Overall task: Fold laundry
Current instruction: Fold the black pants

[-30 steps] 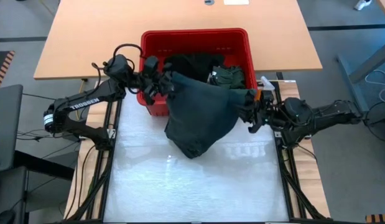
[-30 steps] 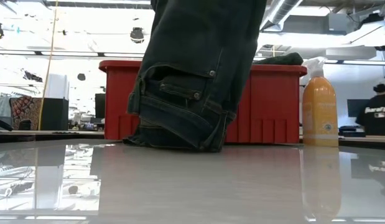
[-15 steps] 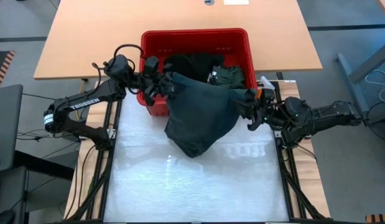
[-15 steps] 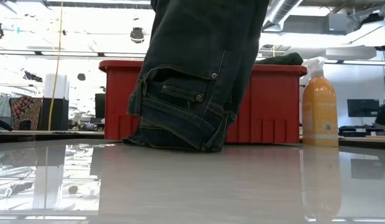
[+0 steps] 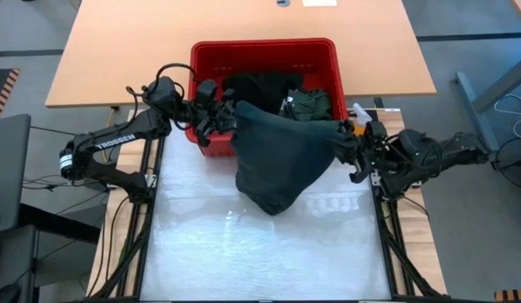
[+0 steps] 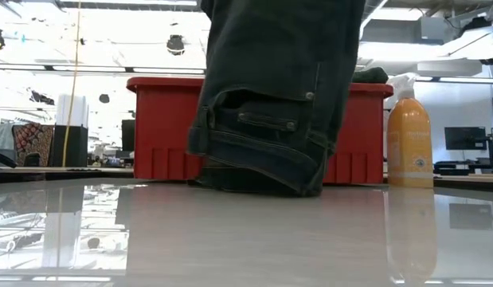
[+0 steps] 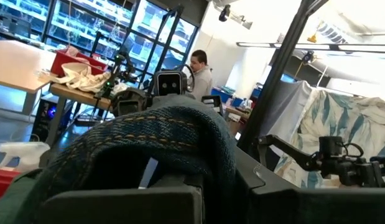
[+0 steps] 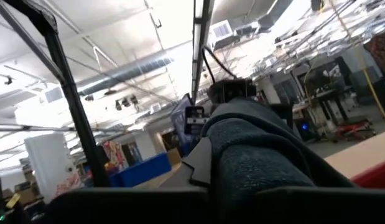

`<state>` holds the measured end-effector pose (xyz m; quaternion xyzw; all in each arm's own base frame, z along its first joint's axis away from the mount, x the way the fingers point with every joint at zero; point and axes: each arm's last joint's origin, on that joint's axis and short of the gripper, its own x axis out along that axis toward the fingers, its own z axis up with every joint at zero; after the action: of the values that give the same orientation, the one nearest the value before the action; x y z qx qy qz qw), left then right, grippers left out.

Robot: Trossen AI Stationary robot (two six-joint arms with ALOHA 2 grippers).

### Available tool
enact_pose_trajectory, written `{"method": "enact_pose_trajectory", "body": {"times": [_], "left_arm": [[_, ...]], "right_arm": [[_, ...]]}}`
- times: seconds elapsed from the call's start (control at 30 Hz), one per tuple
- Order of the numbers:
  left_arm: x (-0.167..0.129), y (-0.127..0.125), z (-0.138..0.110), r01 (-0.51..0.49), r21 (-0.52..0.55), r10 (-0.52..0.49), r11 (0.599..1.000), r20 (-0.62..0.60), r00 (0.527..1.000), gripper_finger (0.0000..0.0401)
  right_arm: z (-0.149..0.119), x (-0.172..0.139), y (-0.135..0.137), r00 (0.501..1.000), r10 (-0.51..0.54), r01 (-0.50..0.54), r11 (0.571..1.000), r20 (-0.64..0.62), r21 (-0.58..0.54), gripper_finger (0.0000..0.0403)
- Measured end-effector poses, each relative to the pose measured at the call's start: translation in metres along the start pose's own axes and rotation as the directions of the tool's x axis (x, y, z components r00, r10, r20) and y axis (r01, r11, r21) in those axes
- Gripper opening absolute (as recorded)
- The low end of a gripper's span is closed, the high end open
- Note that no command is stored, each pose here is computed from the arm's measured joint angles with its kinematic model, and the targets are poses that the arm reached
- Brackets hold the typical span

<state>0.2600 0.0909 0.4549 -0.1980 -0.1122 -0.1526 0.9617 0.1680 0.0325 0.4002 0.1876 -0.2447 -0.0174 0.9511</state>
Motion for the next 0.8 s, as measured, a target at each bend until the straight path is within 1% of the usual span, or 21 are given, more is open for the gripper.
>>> {"method": "enact_pose_trajectory", "body": {"times": [0.23,0.4,0.53,0.7,0.8], "left_arm": [[0.0,-0.002,0.0,0.0,-0.003,0.0,1.0,0.006,1.0,0.001],[-0.001,-0.004,0.002,0.005,0.002,-0.005,1.0,0.017,1.0,0.0011],[-0.002,-0.005,0.003,0.003,0.001,-0.003,1.0,0.017,1.0,0.0011],[-0.004,-0.009,0.005,0.011,0.007,-0.011,1.0,0.019,1.0,0.0011],[-0.006,-0.012,0.007,0.016,0.018,-0.016,1.0,0.026,1.0,0.0011]], "right_arm": [[-0.004,0.001,0.002,1.0,0.007,-0.007,1.0,-0.02,0.024,0.005],[-0.001,0.004,0.004,0.999,0.023,-0.024,0.999,0.035,0.047,0.0052],[-0.006,0.008,0.006,0.998,0.03,-0.034,0.997,0.046,0.073,0.0057],[-0.018,0.016,0.006,0.999,0.028,-0.03,0.992,0.021,0.119,0.0084],[-0.019,0.02,0.007,0.997,0.036,-0.044,0.993,0.069,0.109,0.0104]]}}
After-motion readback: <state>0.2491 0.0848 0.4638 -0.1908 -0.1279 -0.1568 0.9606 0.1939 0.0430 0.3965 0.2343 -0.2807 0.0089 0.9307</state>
